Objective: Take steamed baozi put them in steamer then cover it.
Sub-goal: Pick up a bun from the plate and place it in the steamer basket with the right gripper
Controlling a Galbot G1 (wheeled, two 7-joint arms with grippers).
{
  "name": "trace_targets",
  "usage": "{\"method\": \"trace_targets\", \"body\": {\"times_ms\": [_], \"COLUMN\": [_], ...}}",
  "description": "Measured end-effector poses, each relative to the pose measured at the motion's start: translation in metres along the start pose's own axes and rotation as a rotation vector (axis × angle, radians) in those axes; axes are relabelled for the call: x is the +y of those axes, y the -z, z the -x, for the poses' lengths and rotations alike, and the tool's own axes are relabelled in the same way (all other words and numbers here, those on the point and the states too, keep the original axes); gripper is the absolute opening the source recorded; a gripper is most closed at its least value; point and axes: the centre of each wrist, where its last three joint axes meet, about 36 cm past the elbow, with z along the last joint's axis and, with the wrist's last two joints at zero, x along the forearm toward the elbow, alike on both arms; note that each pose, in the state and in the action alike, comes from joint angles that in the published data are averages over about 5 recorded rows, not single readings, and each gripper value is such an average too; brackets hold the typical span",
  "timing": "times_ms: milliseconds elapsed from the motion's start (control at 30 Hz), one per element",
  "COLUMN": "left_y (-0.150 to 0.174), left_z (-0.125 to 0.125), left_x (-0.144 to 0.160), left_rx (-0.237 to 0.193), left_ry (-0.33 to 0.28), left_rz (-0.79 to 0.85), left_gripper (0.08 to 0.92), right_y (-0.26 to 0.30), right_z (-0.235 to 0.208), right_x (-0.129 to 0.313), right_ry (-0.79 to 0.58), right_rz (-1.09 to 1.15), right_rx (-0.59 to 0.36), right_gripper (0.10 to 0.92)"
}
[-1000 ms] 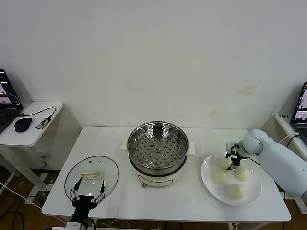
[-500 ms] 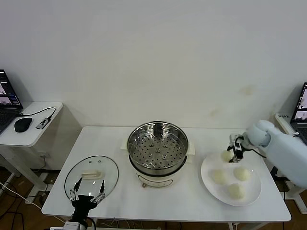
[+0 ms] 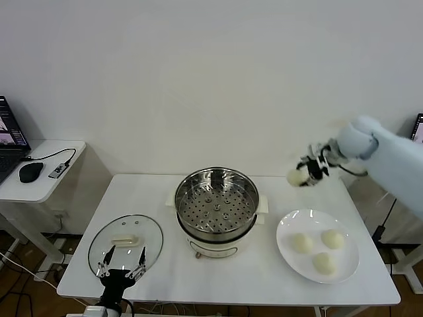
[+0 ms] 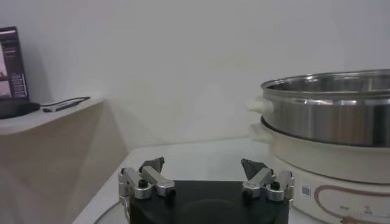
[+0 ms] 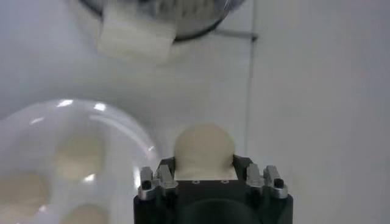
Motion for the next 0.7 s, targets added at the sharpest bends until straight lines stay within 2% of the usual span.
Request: {"method": "trace_targets", "body": {"times_ms": [367, 700], "left_y": [0.002, 0.007], "left_z": [0.003, 0.004], "left_x": [0.006, 0.009], "left_rx": [-0.029, -0.050], "left_ry": [0.031, 0.038], "left_rz": [-0.021, -0.029], "left_gripper": [0.823, 0.823], "right_y": [0.095, 0.144], "right_z": [0.044, 0.098], "right_x": [-0.040, -0.045], "right_ry": [0.055, 0.121], "right_rz": [-0.288, -0.552], "right_rx": [-0.111, -0.129], "right_gripper": [0.602, 0.602]}}
